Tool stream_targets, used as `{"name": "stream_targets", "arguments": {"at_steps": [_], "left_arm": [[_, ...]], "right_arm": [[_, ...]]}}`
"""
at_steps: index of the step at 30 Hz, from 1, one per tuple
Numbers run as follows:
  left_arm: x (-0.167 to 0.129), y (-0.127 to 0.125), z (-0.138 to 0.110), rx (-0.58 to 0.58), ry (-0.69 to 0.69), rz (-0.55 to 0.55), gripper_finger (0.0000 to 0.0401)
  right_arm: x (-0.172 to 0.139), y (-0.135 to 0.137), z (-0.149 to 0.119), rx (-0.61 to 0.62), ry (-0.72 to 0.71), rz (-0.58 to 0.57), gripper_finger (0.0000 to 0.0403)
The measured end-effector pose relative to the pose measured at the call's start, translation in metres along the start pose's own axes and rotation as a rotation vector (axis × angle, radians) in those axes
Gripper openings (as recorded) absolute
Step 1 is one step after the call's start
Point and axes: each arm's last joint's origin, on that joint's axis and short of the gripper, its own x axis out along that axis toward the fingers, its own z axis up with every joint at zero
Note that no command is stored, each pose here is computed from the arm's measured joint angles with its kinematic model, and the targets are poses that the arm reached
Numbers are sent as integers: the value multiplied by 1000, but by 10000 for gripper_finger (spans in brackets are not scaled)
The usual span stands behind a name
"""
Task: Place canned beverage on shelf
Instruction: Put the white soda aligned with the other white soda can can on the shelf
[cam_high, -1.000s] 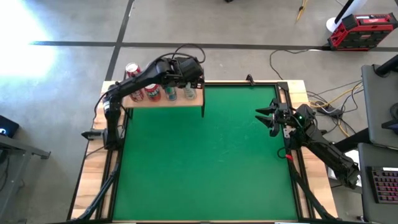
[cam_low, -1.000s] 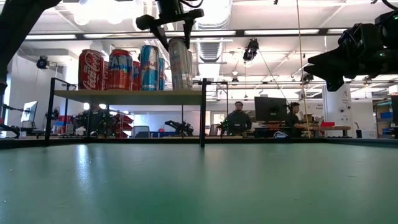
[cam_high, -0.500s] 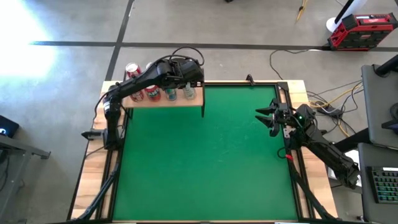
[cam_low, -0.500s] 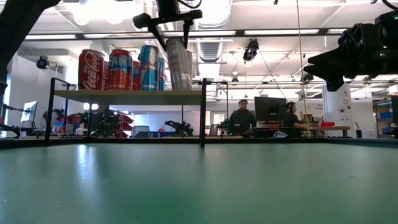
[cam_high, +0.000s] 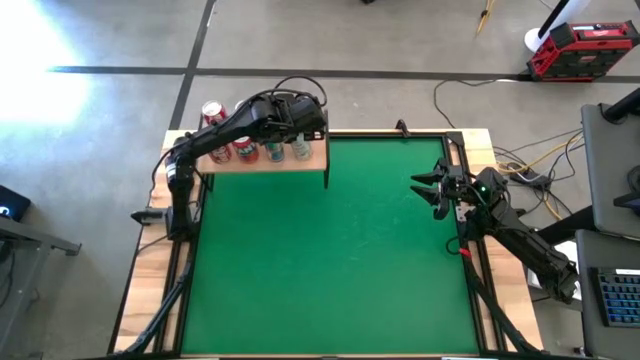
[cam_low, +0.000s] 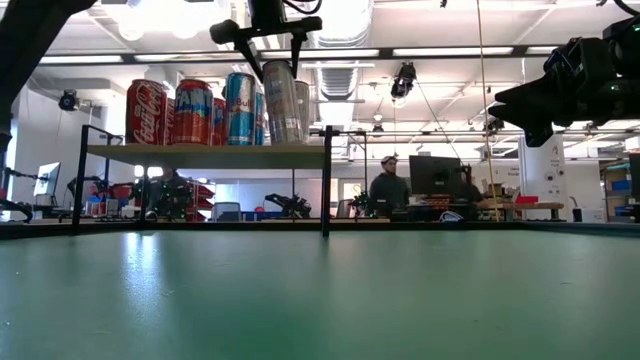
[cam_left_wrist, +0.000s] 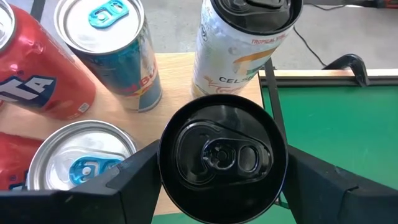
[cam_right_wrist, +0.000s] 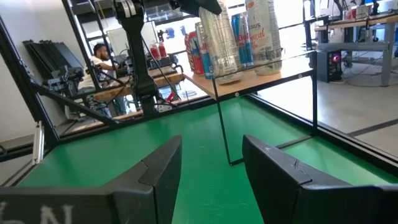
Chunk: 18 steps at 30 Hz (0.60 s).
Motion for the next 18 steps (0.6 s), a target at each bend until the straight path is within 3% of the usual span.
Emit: {"name": "stream_targets", "arguments": {"at_steps": [9, 18], "left_arm": [[0, -1, -2, 24, 10, -5, 273], [-1, -2, -5, 31, 23, -11, 313]], "right_arm": [[0, 0, 0, 0, 0, 0, 162], [0, 0, 0, 0, 0, 0, 162]]}}
